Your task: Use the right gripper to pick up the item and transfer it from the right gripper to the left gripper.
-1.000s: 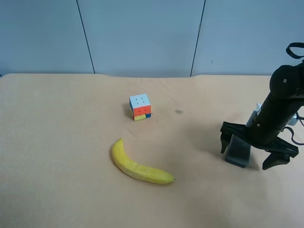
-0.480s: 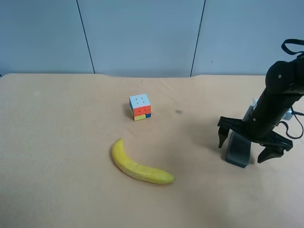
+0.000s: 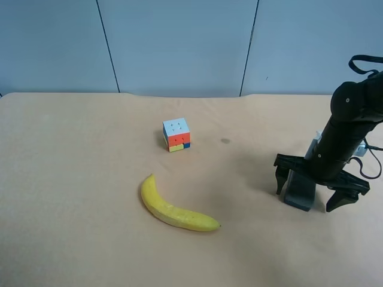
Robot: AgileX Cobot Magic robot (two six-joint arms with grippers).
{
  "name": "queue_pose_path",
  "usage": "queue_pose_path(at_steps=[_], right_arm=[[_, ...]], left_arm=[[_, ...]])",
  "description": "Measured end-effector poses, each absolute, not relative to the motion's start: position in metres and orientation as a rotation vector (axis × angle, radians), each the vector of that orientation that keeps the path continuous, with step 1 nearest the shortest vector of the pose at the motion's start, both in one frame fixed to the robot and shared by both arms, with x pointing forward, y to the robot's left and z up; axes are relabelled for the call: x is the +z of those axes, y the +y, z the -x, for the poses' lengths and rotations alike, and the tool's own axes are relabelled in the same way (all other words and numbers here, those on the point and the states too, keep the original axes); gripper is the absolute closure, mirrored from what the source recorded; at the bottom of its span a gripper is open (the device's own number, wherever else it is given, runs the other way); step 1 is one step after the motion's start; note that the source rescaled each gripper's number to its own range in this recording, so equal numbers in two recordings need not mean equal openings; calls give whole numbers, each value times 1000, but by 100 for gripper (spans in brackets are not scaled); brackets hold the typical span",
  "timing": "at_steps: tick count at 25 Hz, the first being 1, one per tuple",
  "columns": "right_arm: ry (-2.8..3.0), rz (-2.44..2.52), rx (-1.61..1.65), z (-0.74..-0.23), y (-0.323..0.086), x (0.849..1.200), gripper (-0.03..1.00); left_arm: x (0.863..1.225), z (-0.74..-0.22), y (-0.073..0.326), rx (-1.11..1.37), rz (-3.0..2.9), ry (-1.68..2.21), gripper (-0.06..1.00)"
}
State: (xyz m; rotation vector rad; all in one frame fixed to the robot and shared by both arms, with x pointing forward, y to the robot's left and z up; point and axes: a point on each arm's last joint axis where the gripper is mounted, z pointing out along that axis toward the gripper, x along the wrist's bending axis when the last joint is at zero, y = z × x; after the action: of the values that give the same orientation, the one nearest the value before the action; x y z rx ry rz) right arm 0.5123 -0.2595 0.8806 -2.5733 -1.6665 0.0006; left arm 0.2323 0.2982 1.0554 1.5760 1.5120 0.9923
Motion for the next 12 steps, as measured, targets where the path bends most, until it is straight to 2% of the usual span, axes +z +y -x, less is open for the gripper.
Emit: queue_pose_path(at_steps=[3,5,8,11,12], right_arm=[[-1667,2573,1,-512,-260,881,18],[-1667,2573,1,-512,-260,881,29],[-1667,2573,1,-512,-260,881,59],[-1675,2567,3,-512,-260,881,97],[-1675,2567,3,-512,-260,881,97]], left_arm=[[1055,-232,298,992,-1576,1512,-5],[1055,-232,298,992,-1576,1512,-5],[1055,-232,298,992,-1576,1512,-5],[1055,-232,298,992,-1576,1512,-5],[1055,-232,298,992,-1576,1512,-5]])
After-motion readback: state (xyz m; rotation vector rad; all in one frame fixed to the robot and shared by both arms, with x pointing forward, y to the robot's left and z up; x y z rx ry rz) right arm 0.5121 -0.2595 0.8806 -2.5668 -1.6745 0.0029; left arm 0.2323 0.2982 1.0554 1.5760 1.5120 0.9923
